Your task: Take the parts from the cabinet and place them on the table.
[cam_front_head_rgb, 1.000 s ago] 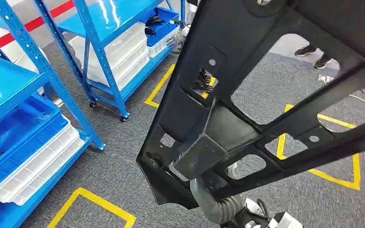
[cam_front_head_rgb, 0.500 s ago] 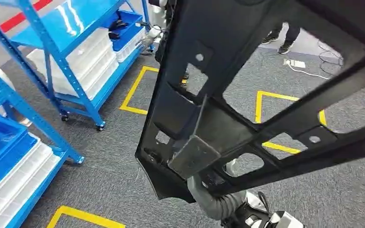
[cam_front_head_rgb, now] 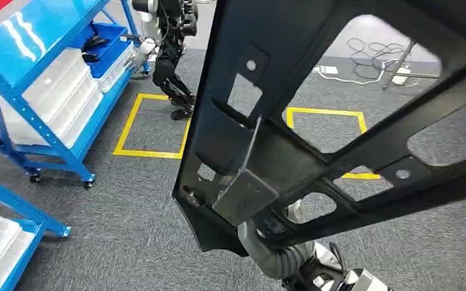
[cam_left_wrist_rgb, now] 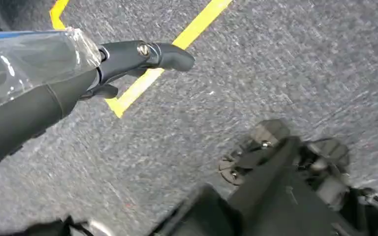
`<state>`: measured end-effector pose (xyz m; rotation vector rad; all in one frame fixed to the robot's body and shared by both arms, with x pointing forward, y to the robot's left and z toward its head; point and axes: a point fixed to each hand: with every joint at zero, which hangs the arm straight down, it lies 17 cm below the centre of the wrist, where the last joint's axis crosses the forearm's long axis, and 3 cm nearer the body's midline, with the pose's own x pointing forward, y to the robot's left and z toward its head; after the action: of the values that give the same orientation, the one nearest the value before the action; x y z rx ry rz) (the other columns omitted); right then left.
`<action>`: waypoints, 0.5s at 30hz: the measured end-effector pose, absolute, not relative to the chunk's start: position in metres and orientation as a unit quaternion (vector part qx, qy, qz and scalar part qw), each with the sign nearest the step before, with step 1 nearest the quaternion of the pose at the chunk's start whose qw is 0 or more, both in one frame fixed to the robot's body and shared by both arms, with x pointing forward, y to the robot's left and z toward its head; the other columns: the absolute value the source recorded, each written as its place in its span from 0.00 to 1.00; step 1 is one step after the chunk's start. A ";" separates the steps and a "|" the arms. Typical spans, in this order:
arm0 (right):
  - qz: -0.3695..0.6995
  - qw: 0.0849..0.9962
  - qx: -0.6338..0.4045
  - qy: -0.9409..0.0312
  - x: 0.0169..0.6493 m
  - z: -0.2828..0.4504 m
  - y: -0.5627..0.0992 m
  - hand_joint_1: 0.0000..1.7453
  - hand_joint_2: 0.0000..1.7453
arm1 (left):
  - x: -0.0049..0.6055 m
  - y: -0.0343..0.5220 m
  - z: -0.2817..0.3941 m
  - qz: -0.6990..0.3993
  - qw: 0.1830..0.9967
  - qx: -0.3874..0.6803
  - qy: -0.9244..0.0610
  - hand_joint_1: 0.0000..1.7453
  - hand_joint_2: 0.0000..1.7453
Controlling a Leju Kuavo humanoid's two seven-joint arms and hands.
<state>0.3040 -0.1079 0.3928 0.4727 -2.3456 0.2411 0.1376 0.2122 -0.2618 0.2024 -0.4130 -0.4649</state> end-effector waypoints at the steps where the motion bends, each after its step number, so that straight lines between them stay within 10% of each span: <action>1: 0.093 0.360 0.183 -0.910 0.304 0.393 -0.108 1.00 1.00 | 0.139 0.212 -0.262 -0.228 0.947 0.100 -0.203 0.00 1.00; 15: 0.090 0.363 0.176 -0.911 0.302 0.393 -0.112 1.00 1.00 | 0.128 0.216 -0.265 -0.226 0.950 0.103 -0.189 0.00 1.00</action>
<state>0.3018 -0.1121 0.3927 0.4540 -2.3448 0.2328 0.1276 0.2162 -0.2646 0.2088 -0.3842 -0.4601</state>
